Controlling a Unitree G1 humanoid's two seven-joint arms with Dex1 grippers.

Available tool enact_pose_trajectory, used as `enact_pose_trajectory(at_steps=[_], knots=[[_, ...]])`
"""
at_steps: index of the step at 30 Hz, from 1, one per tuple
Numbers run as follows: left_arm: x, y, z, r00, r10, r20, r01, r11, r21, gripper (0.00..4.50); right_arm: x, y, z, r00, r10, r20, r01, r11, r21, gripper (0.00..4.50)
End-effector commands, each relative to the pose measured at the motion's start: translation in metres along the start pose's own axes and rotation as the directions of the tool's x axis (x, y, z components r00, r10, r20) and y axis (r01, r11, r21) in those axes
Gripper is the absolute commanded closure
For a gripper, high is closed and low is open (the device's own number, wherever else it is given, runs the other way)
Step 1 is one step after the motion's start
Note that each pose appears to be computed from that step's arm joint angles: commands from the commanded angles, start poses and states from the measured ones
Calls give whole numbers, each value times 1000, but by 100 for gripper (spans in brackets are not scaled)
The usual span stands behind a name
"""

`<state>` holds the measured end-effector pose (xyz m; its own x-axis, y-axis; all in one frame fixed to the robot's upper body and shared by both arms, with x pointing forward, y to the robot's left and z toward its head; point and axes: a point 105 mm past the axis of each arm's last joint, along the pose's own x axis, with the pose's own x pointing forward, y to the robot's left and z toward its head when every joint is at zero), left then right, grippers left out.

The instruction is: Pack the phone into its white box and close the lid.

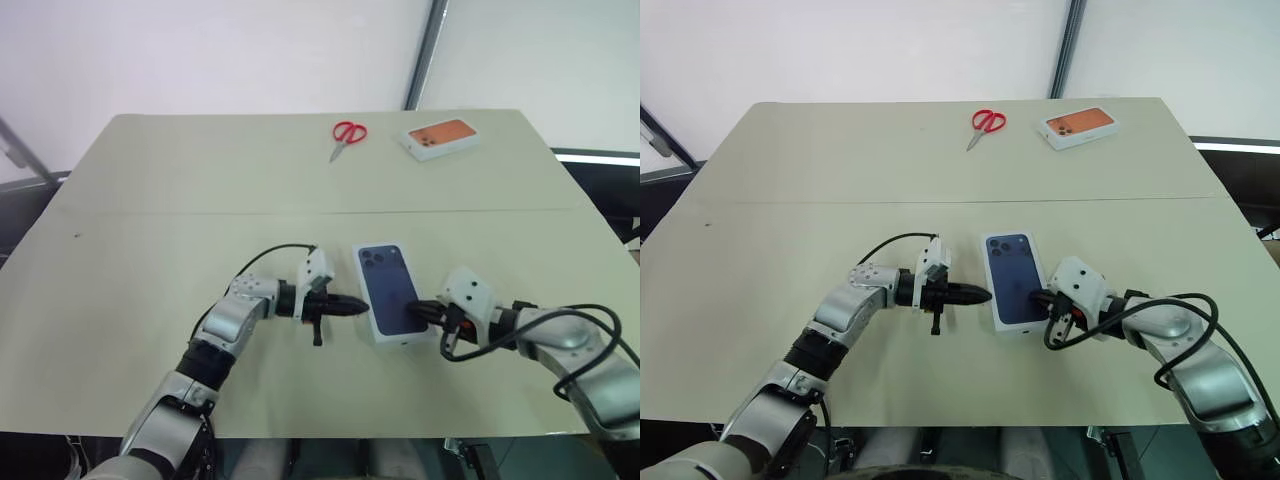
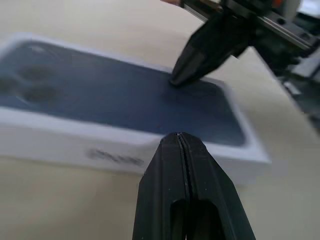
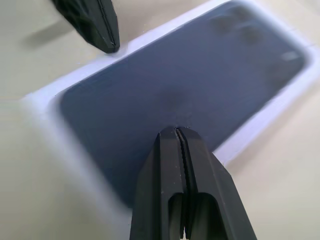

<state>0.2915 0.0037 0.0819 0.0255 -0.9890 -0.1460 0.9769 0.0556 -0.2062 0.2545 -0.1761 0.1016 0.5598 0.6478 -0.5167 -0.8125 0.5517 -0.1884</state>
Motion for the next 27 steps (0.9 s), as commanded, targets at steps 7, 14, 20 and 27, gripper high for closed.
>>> enact_pose_trajectory(at_steps=[7,14,20,27], knots=[[-44,34,50,970,213,118,-227,965,128,125,0,-43,41,960,-152,236,136,987,83,119],[-133,59,52,891,450,64,-449,852,268,9,-14,-40,39,974,-56,220,65,997,-35,9],[-178,34,30,883,469,-30,-440,847,297,9,-44,-45,26,982,-37,188,52,996,-73,9],[-203,15,22,829,558,-15,-537,804,254,9,-59,-47,2,989,-78,126,86,994,-60,9]])
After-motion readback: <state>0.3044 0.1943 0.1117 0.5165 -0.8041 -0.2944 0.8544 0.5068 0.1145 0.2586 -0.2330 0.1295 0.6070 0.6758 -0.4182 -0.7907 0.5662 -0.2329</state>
